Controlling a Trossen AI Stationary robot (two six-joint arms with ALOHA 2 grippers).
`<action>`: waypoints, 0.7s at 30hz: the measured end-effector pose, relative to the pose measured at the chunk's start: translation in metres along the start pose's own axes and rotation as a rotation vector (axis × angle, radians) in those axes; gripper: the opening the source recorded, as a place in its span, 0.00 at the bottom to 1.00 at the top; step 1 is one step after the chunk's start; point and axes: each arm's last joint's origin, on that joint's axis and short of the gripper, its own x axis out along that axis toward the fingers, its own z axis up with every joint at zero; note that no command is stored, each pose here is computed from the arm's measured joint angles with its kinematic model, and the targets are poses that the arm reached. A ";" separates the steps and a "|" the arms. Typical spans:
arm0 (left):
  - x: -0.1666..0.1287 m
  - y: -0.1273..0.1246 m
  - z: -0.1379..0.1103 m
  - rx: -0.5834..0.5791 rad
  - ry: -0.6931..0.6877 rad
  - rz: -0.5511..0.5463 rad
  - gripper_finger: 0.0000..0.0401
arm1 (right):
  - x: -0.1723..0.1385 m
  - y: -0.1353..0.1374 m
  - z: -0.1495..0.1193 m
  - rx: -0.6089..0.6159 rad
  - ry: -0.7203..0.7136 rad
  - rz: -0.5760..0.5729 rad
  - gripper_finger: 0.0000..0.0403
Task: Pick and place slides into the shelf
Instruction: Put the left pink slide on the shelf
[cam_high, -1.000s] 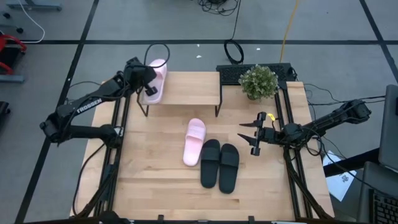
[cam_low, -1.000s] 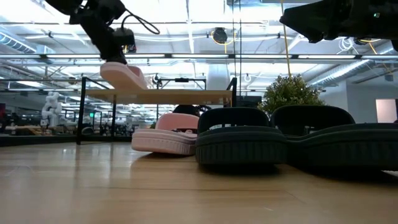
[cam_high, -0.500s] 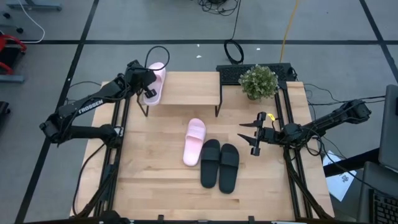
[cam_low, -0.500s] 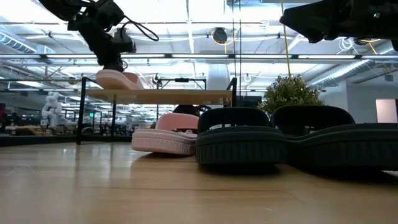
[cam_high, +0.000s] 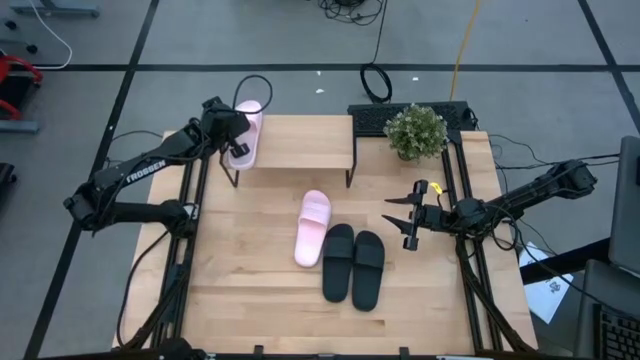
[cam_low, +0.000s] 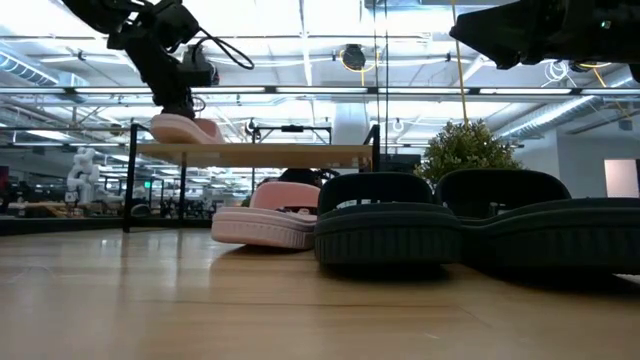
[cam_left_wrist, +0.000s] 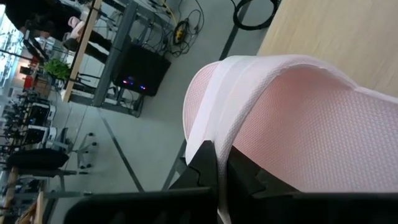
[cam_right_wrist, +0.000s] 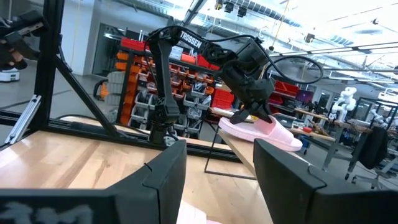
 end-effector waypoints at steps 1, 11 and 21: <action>0.000 0.001 -0.001 -0.002 0.003 0.002 0.00 | 0.000 0.000 0.000 0.000 0.001 0.000 0.44; 0.001 0.002 -0.002 -0.019 -0.002 -0.011 0.00 | 0.000 0.000 0.000 -0.001 0.004 0.001 0.44; 0.000 -0.001 0.000 -0.007 -0.011 -0.018 0.00 | 0.000 0.000 0.000 -0.002 0.004 0.001 0.44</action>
